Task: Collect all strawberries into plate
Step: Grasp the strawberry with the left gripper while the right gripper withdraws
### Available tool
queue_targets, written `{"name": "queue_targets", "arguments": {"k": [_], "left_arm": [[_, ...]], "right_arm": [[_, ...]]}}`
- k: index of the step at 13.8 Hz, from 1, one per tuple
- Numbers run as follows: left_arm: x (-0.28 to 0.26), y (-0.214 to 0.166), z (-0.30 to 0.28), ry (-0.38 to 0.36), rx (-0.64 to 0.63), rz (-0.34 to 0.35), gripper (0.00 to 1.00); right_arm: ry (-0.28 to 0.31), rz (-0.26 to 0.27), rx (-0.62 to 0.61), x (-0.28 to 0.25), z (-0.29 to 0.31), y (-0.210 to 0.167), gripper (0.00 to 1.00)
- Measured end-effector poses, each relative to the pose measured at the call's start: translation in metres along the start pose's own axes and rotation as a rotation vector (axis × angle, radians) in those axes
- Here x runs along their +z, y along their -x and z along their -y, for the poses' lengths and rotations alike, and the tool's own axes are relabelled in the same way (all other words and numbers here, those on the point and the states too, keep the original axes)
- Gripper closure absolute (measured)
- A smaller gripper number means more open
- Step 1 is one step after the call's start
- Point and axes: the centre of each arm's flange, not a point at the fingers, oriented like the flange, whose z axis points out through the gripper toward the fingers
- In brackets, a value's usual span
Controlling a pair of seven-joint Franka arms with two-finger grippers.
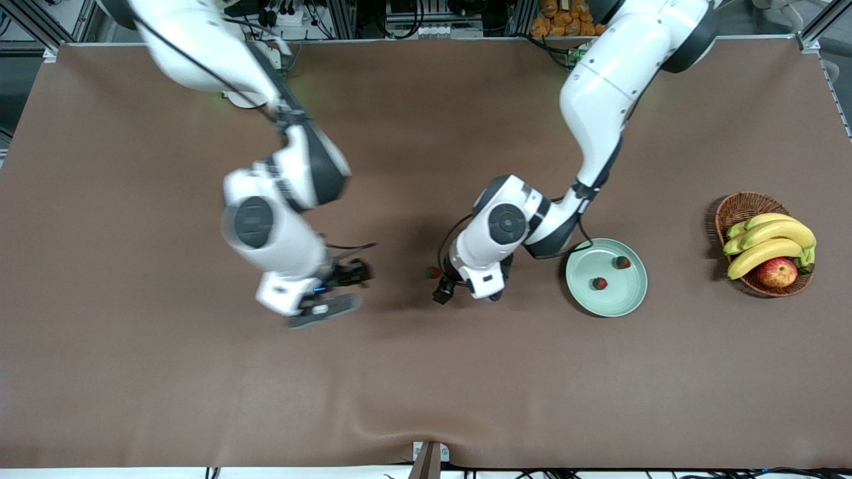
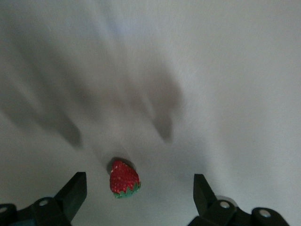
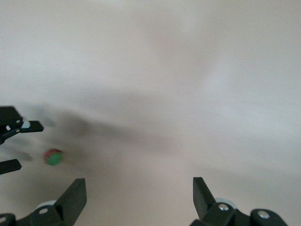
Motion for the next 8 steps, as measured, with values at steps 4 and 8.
{"name": "queue_targets", "arguments": {"k": [4, 8], "left_arm": [[0.022, 0.021, 0.006, -0.003, 0.020, -0.043, 0.03], [0.027, 0.023, 0.009, -0.010, 0.025, -0.047, 0.18]], "right_arm": [[0.005, 0.044, 0.135, -0.107, -0.114, 0.027, 0.00], [0.013, 0.039, 0.256, -0.212, -0.192, 0.081, 0.00]]}}
